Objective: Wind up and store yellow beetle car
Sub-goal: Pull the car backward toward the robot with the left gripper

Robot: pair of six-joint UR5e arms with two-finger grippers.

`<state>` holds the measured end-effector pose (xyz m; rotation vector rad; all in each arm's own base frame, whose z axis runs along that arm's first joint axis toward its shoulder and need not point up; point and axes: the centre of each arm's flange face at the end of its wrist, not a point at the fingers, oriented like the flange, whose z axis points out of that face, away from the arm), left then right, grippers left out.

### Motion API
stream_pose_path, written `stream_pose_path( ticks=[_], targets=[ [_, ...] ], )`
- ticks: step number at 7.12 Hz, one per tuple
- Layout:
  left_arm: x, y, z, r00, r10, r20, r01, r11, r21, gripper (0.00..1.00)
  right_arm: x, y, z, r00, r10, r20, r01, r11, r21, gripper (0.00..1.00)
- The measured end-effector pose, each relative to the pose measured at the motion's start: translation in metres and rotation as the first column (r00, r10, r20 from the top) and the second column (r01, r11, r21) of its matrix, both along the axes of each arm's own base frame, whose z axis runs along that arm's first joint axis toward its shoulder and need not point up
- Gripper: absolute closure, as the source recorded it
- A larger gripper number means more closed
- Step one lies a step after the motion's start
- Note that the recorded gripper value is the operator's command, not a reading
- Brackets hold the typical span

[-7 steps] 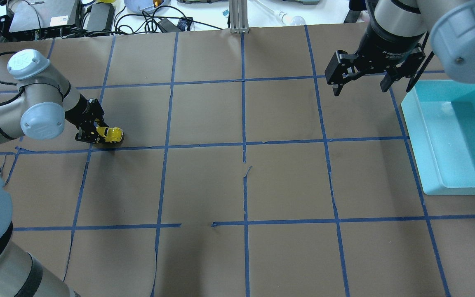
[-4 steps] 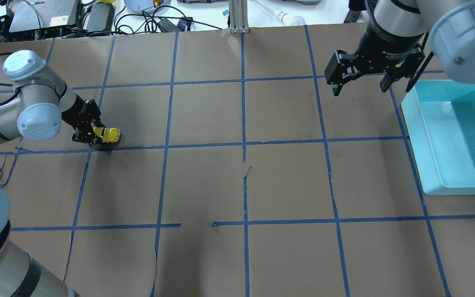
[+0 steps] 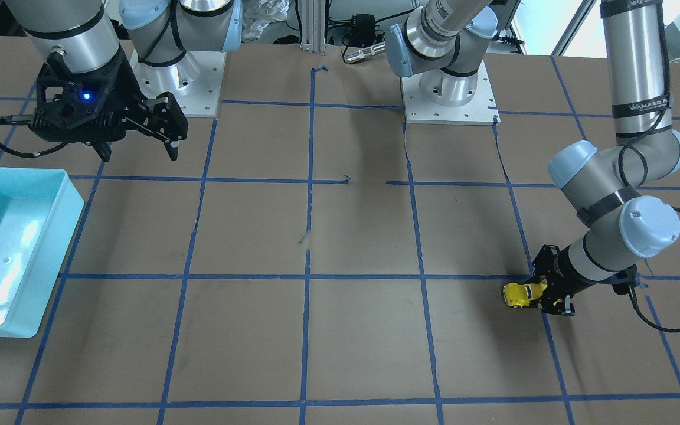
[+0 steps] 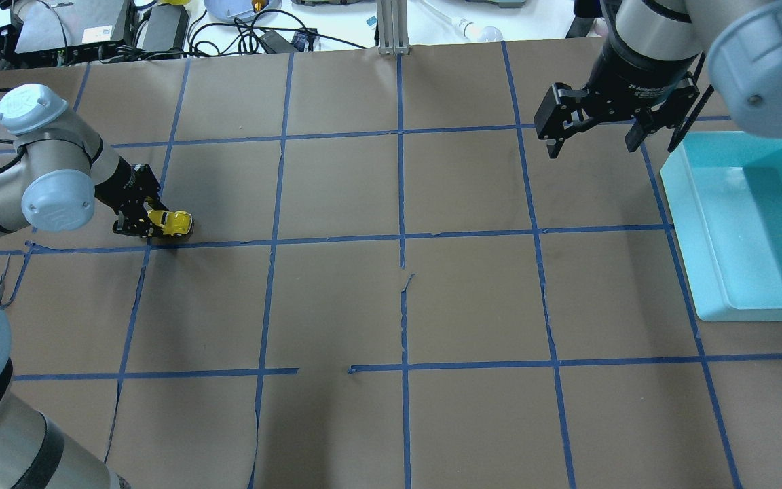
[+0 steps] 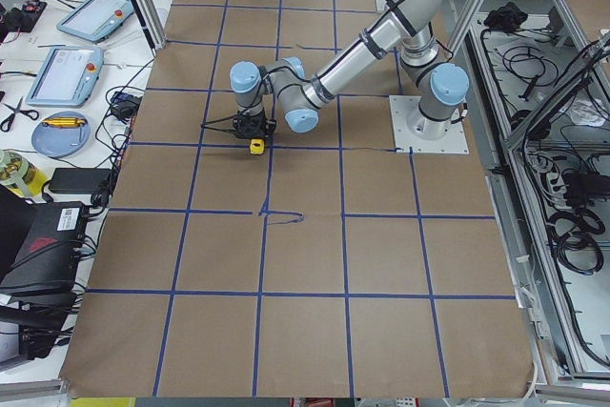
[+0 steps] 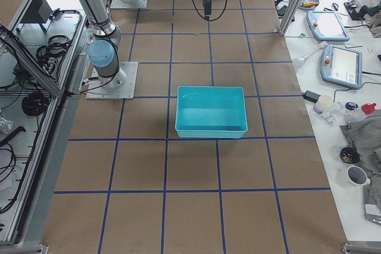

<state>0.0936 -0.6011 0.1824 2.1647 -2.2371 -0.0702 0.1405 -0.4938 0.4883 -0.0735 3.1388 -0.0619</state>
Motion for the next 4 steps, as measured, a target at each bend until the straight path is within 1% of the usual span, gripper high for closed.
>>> stream_pose_path(
  ticks=[4],
  targets=[
    [0.0057, -0.0008, 0.0015, 1.000, -0.010, 0.007, 0.010, 1.000, -0.003, 0.99, 0.0003, 0.0003, 0.0006, 1.000, -0.001, 0.001, 0.001, 1.000, -0.001, 0.00]
  ],
)
